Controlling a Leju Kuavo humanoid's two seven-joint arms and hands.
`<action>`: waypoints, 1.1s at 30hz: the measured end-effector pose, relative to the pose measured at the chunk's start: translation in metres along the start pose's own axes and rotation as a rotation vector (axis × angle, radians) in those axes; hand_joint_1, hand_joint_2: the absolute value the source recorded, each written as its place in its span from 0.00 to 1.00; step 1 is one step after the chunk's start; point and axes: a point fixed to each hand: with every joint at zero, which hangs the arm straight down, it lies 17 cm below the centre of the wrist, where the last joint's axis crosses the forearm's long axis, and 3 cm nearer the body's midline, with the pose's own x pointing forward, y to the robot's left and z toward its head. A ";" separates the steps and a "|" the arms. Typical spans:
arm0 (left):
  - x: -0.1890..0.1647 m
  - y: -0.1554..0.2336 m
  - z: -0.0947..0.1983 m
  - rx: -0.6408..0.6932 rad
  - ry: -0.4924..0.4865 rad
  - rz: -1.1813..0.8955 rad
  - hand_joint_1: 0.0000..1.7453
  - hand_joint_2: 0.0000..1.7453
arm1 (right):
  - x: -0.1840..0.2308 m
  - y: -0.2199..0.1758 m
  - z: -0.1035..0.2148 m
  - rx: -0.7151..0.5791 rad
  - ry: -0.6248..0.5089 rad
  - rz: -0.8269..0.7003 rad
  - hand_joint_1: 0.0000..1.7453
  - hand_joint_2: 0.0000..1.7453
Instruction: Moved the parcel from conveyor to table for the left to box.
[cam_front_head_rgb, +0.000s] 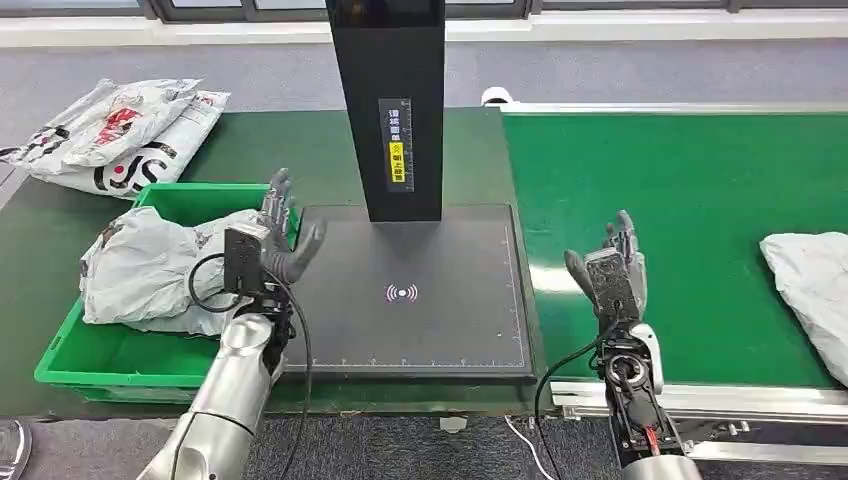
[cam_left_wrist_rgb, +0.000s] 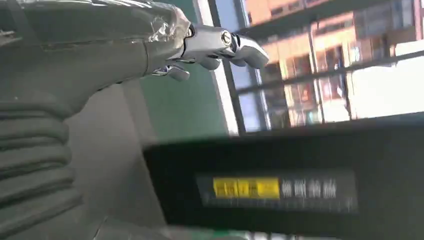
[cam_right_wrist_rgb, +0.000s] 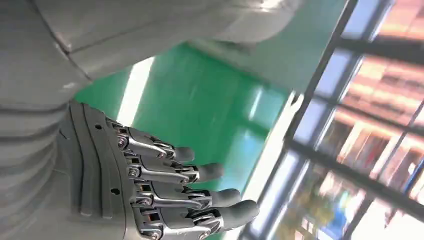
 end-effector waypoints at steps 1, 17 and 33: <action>-0.002 -0.010 0.001 -0.018 0.013 0.016 0.00 1.00 | -0.005 -0.007 -0.002 -0.024 0.006 0.040 0.00 1.00; -0.036 -0.075 0.015 -0.179 0.148 0.071 0.00 1.00 | -0.100 -0.085 0.010 -0.174 0.191 0.429 0.00 1.00; -0.050 -0.081 0.021 -0.201 0.204 0.064 0.00 1.00 | -0.115 -0.101 0.015 -0.169 0.234 0.661 0.00 1.00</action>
